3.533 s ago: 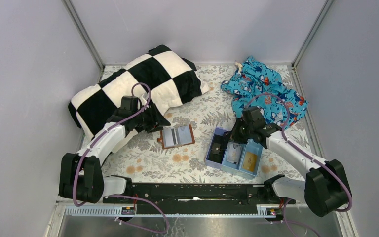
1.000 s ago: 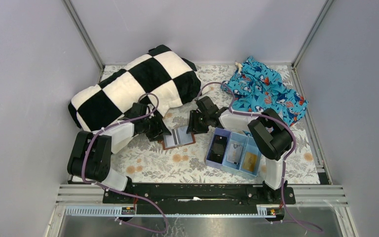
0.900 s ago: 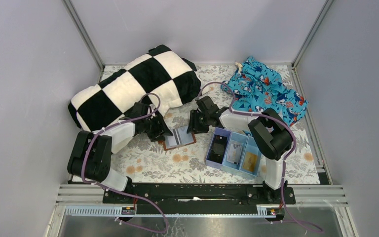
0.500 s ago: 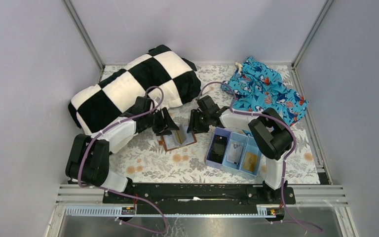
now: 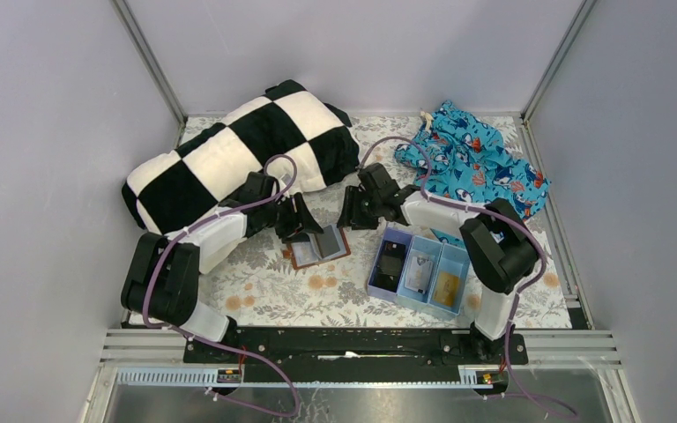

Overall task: Take the credit cards out of the card holder
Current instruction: Remove the credit card from the card holder.

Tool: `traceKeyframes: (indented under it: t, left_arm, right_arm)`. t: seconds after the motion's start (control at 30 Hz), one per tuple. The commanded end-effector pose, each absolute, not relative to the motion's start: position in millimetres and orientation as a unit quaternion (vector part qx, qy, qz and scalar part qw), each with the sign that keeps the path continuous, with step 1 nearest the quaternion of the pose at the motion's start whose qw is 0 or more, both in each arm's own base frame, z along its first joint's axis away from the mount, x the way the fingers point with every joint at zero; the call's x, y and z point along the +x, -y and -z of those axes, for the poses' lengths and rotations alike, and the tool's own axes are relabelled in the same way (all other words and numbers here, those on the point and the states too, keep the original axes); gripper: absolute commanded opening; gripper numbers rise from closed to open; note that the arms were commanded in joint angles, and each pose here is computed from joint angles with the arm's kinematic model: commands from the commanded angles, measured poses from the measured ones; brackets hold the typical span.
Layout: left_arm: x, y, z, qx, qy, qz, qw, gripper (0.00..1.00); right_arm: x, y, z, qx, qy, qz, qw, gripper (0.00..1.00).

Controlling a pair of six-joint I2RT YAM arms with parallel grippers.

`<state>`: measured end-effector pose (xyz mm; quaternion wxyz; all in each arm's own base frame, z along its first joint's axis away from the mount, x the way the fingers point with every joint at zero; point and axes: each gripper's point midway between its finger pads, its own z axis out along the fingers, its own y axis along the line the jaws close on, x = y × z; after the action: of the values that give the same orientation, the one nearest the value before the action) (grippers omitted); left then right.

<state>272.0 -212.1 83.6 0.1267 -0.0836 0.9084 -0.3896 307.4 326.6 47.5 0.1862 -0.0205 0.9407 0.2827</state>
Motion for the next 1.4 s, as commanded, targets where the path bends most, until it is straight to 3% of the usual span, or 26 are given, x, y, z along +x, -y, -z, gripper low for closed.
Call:
traceKeyframes:
  t: [0.0,0.13,0.37,0.63,0.97,1.37]
  left_arm:
    - [282.0,213.3,-94.6,-0.07,-0.906,0.39,0.15,0.56]
    - [280.7,204.3,-88.4,-0.08,-0.916,0.362,0.151,0.55]
    - [286.6,178.6,-84.5,-0.111,-0.926,0.311,0.185,0.55]
    - [292.1,150.4,-87.6,-0.168,-0.921,0.271,0.226,0.54]
    - [281.2,181.5,-83.0,-0.139,-0.906,0.354,0.187,0.53]
    - [272.9,167.2,-49.4,-0.162,-0.929,0.297,0.151,0.51]
  right_arm:
    - [322.2,-325.3,-95.5,-0.014,-0.921,-0.305,0.242,0.53]
    - [316.9,-340.7,-111.5,-0.029,-0.907,-0.347,0.236,0.5]
    - [290.3,-375.3,-97.5,-0.064,-0.904,-0.385,0.177,0.27]
    - [279.0,-385.9,-82.7,-0.078,-0.906,-0.389,0.149,0.25]
    - [277.2,-398.2,-75.4,-0.084,-0.903,-0.4,0.133,0.29]
    - [276.2,-409.4,-52.0,-0.078,-0.902,-0.412,0.101,0.3]
